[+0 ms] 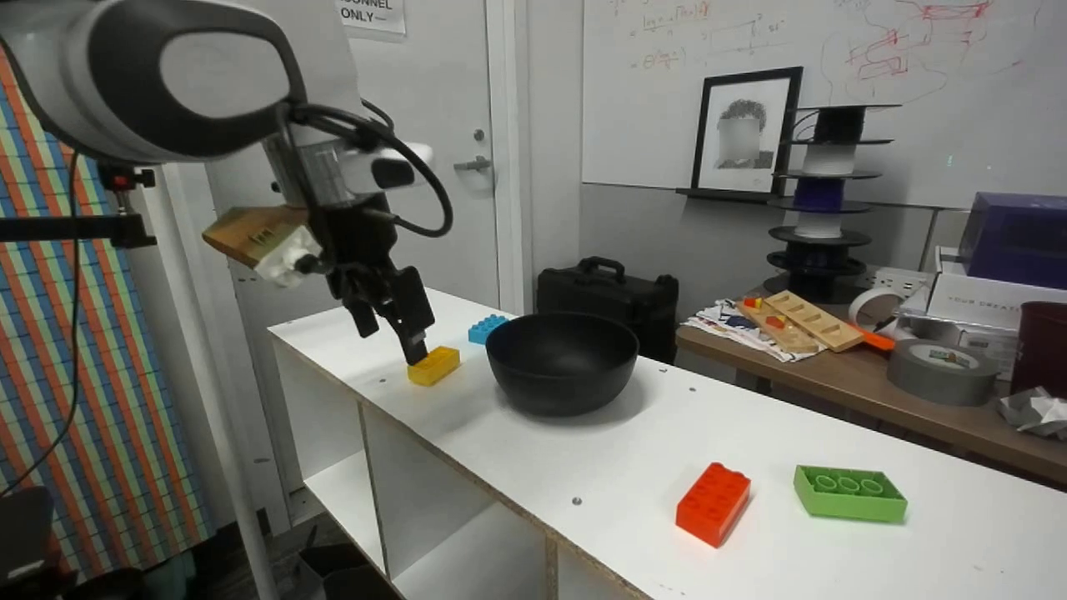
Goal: Put all the toy blocks into the black bowl.
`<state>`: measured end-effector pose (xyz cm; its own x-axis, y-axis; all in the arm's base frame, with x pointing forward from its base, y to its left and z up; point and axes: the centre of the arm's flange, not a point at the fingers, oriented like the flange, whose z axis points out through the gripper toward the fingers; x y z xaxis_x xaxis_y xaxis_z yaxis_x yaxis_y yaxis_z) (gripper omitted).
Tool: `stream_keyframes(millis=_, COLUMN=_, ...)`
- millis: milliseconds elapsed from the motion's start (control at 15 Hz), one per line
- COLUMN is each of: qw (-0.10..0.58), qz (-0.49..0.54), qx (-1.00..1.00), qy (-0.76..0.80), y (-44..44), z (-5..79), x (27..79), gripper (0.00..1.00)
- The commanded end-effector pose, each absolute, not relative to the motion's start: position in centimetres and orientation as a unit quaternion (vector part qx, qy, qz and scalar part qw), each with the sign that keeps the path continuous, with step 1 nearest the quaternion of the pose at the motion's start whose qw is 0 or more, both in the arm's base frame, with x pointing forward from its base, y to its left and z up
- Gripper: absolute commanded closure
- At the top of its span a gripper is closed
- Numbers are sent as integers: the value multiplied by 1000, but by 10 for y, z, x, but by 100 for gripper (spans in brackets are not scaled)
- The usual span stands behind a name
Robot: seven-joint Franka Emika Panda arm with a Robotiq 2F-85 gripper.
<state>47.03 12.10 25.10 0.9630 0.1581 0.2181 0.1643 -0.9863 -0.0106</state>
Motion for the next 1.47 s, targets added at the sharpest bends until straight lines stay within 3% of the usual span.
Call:
stream_keyframes(millis=0, qw=-13, qz=-110, qx=-986, qy=-123, y=144, z=219, x=516, gripper=0)
stream_keyframes(millis=733, qw=-37, qz=-93, qx=-979, qy=-179, y=190, z=195, x=553, gripper=0)
stream_keyframes(millis=800, qw=-39, qz=-93, qx=-979, qy=-178, y=186, z=196, x=553, gripper=21)
stream_keyframes(millis=1200, qw=-36, qz=-90, qx=-980, qy=-173, y=174, z=202, x=546, gripper=67)
stream_keyframes(millis=1400, qw=-28, qz=-88, qx=-982, qy=-162, y=177, z=207, x=537, gripper=80)
